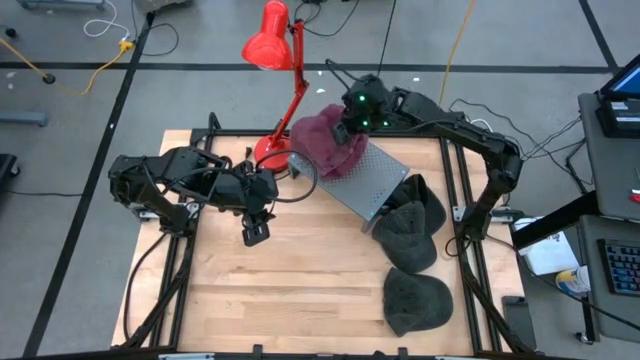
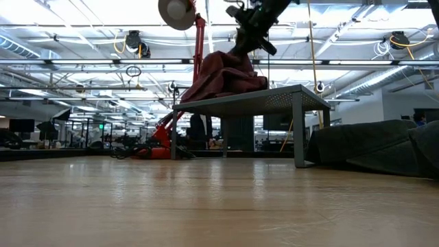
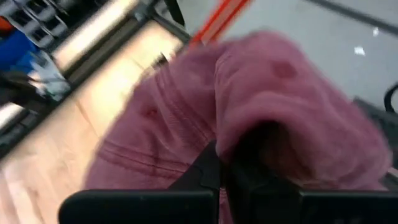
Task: Pick & Place hat
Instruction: Stack the red cap on top of the red cap on the shelf
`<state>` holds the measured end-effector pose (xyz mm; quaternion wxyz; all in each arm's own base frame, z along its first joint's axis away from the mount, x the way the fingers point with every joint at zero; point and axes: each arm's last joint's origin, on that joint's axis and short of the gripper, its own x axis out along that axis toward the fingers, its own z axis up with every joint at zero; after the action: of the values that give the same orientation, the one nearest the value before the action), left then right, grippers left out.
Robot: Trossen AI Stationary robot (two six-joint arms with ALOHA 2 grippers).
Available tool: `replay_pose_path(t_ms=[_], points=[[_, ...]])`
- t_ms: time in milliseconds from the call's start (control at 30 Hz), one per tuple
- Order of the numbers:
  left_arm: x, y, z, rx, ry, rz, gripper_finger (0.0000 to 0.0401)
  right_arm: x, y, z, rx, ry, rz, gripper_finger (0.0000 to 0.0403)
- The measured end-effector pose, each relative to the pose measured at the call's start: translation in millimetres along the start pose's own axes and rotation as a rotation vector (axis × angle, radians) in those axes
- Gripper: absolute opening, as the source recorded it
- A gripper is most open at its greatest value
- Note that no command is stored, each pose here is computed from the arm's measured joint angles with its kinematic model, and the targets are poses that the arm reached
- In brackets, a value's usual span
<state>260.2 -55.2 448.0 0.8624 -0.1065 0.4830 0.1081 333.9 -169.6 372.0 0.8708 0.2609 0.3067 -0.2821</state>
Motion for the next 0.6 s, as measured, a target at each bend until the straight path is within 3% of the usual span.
replay_pose_path(t_ms=[333, 600], points=[[0.0, -0.8, 1.6, -0.004, -0.016, -0.009, 0.0182, 22.1, -7.9, -19.2, 0.011, 0.071, -0.029, 0.0013], [0.0, -0.8, 1.6, -0.005, -0.017, -0.007, 0.0182, 2.1, -5.5, -15.6, 0.001, 0.036, 0.010, 0.0107]])
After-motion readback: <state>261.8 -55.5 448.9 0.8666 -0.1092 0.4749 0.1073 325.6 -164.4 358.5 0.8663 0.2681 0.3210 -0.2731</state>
